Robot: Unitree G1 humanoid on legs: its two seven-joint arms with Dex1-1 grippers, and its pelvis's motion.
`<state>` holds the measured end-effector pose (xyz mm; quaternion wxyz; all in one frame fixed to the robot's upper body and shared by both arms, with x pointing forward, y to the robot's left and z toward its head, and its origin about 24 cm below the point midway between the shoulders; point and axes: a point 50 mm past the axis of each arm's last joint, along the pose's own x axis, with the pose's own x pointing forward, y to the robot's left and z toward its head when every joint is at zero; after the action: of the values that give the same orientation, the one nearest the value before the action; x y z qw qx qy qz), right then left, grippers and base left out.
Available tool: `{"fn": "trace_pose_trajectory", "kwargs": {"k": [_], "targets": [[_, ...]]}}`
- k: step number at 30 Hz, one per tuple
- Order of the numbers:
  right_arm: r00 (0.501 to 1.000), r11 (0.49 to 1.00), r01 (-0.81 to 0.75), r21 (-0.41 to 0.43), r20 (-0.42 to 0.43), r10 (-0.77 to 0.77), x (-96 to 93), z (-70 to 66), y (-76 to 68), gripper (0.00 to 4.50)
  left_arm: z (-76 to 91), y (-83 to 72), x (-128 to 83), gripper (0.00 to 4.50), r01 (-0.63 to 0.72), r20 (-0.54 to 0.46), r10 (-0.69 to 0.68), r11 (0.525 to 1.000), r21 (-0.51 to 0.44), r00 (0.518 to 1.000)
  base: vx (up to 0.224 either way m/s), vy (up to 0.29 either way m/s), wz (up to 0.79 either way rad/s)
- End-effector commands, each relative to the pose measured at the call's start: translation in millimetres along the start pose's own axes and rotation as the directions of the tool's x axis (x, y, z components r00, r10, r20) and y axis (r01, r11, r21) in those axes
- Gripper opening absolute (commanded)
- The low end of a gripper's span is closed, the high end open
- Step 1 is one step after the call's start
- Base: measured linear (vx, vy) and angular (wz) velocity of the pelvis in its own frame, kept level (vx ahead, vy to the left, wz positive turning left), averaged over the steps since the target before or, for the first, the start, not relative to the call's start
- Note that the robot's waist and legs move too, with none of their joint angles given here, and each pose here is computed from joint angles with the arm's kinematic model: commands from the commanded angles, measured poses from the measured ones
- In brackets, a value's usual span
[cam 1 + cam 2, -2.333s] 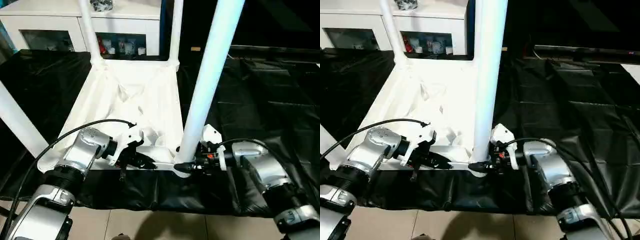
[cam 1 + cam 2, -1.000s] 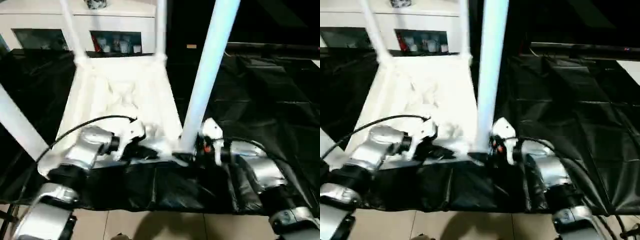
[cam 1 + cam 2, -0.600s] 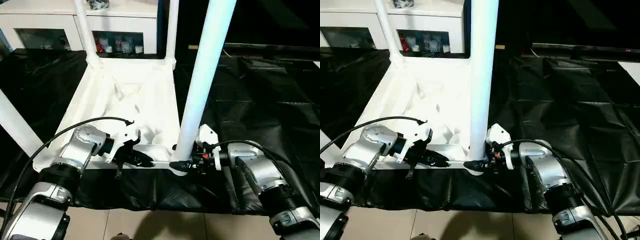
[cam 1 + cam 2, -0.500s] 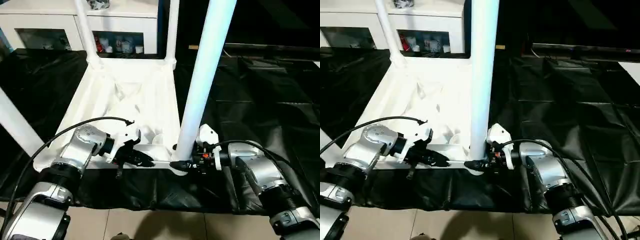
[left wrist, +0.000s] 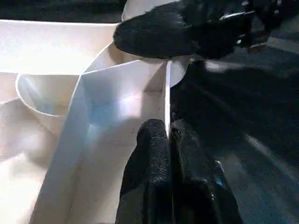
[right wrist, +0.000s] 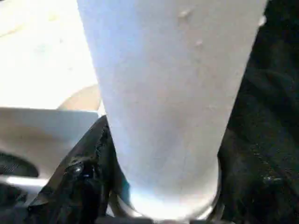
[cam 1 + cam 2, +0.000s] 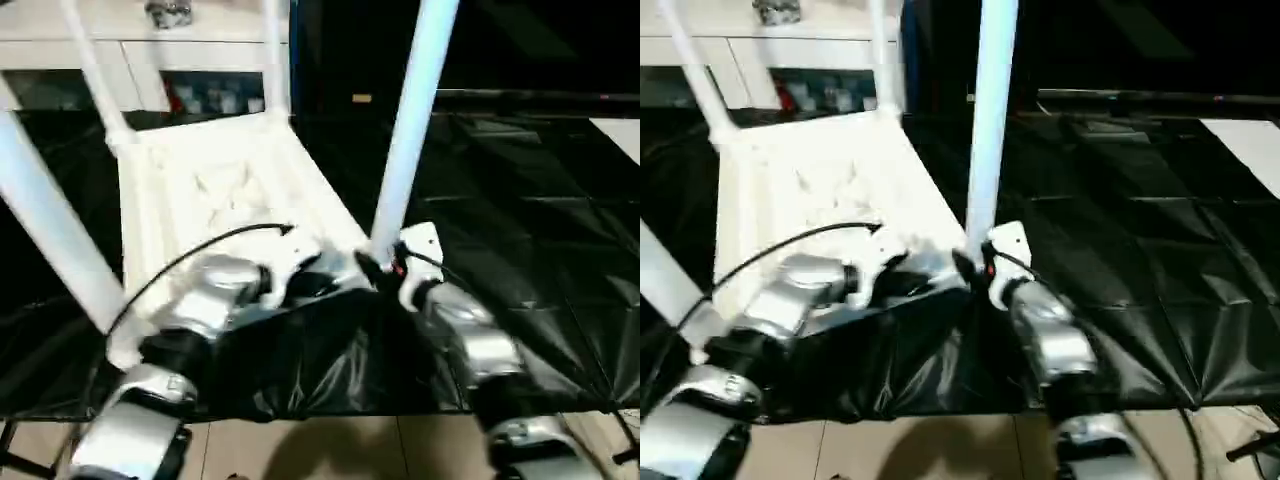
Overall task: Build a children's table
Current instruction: Rotate leg to tighten
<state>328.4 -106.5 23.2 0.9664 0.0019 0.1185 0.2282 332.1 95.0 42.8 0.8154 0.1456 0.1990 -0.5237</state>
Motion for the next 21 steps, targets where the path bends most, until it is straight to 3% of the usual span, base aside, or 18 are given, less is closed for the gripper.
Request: {"fn": "trace_pose_trajectory", "kwargs": {"k": [1,4,6,11,15,16,17,19,21], "targets": [[0.996,0.996,-0.089,0.004,-0.020,0.089,10.3,-1.5,25.8,3.35,9.4,-24.1,24,0.00,0.117,0.026,-0.117,0.993,0.035,0.993,0.000,0.000,0.00],[0.993,0.993,-0.115,0.006,0.015,0.115,9.3,5.2,23.5,3.48,7.3,-20.6,19,0.00,0.115,0.018,-0.116,0.992,0.043,0.993,0.000,0.000,0.00],[0.982,0.983,-0.183,-0.010,0.044,0.183,5.6,11.7,21.4,3.81,4.1,-17.8,12,0.00,0.139,0.007,-0.140,0.989,0.057,0.990,0.000,0.000,0.00],[0.922,0.918,-0.386,-0.089,-0.013,0.387,-7.8,13.5,15.3,4.19,-4.2,-12.6,-5,0.00,0.220,-0.025,-0.219,0.971,0.096,0.975,0.000,0.000,0.00],[0.838,0.830,-0.545,-0.116,-0.050,0.543,-21.8,17.0,11.1,4.19,-9.7,-7.7,-19,0.00,0.275,-0.063,-0.269,0.954,0.118,0.961,0.000,0.000,0.00],[0.784,0.775,-0.621,-0.117,-0.084,0.615,-28.8,17.1,10.1,4.19,-10.9,-6.0,-24,0.00,0.303,-0.073,-0.296,0.945,0.122,0.952,0.000,0.000,0.00],[0.782,0.774,-0.623,-0.117,-0.086,0.617,-29.0,17.1,10.1,4.19,-10.9,-5.9,-24,0.00,0.304,-0.073,-0.297,0.945,0.122,0.952,0.000,0.000,0.00],[0.698,0.689,-0.716,-0.114,-0.147,0.701,-38.2,15.7,10.2,3.94,-11.6,-3.6,-32,0.00,0.336,-0.082,-0.328,0.934,0.124,0.941,0.000,0.000,0.00],[0.663,0.655,-0.748,-0.109,-0.175,0.728,-41.4,14.8,10.3,3.85,-12.0,-2.4,-34,0.00,0.351,-0.088,-0.342,0.927,0.128,0.935,0.000,0.000,0.00]]}}
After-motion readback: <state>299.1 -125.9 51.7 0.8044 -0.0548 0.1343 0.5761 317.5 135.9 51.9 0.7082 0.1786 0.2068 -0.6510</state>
